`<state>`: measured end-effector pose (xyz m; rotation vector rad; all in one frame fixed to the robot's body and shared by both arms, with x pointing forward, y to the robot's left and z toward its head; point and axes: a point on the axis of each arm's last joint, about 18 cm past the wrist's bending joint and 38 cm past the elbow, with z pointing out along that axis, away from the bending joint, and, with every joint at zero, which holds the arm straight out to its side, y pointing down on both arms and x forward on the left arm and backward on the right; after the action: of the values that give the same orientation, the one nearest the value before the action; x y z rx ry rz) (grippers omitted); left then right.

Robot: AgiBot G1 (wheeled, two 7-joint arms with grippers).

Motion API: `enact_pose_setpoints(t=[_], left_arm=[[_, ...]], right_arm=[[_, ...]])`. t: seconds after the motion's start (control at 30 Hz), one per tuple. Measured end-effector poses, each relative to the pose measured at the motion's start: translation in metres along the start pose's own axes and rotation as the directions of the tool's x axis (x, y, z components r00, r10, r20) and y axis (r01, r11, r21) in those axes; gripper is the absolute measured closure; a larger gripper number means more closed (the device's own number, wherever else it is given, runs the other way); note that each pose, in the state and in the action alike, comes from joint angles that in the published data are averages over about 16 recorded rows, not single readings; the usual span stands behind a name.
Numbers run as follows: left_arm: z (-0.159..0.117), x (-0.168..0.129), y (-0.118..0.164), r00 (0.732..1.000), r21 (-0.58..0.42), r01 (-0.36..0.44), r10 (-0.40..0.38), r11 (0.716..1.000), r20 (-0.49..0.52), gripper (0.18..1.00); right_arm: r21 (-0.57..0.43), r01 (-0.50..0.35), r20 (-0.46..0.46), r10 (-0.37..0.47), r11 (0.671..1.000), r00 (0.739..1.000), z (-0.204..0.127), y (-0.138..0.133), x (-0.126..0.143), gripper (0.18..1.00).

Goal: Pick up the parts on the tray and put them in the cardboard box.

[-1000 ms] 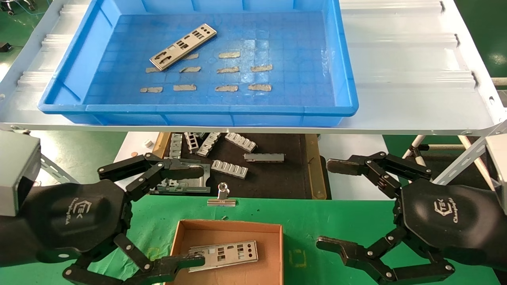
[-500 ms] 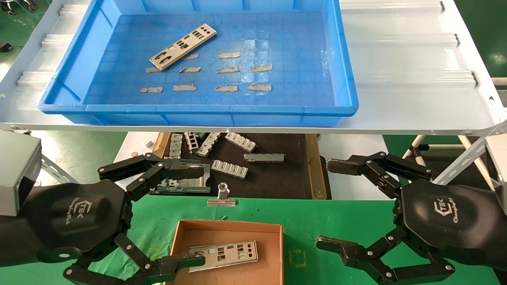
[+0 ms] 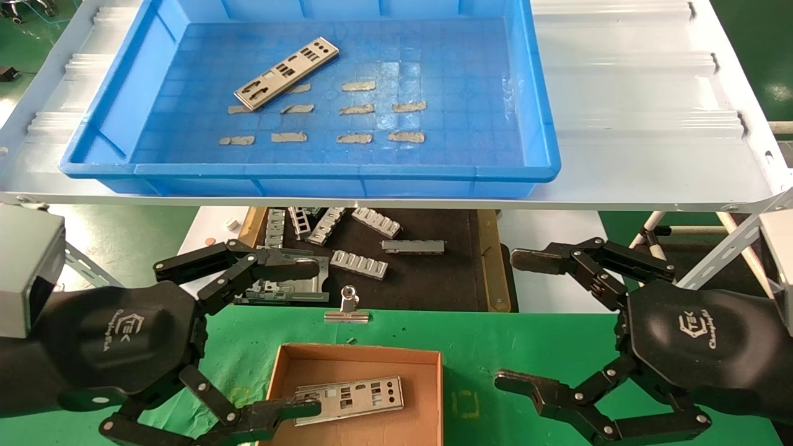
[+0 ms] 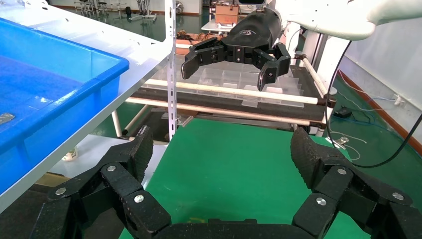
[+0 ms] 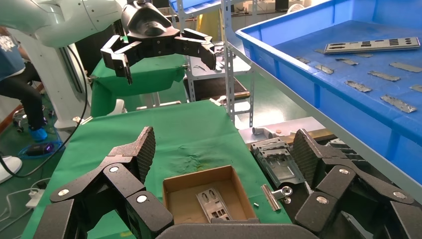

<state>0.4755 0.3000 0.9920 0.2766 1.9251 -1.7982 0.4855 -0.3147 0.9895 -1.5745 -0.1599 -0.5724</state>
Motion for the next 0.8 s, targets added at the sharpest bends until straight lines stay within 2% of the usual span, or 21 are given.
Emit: enact_pose_setpoints(t=[0.8], left_arm=[[0.0000, 0.0000, 0.0000, 1.000, 0.000, 0.000, 0.000, 1.000, 0.000, 0.184]], right_arm=[[0.000, 0.000, 0.000, 0.000, 1.000, 1.000, 0.0000, 0.0000, 0.0000, 0.178]])
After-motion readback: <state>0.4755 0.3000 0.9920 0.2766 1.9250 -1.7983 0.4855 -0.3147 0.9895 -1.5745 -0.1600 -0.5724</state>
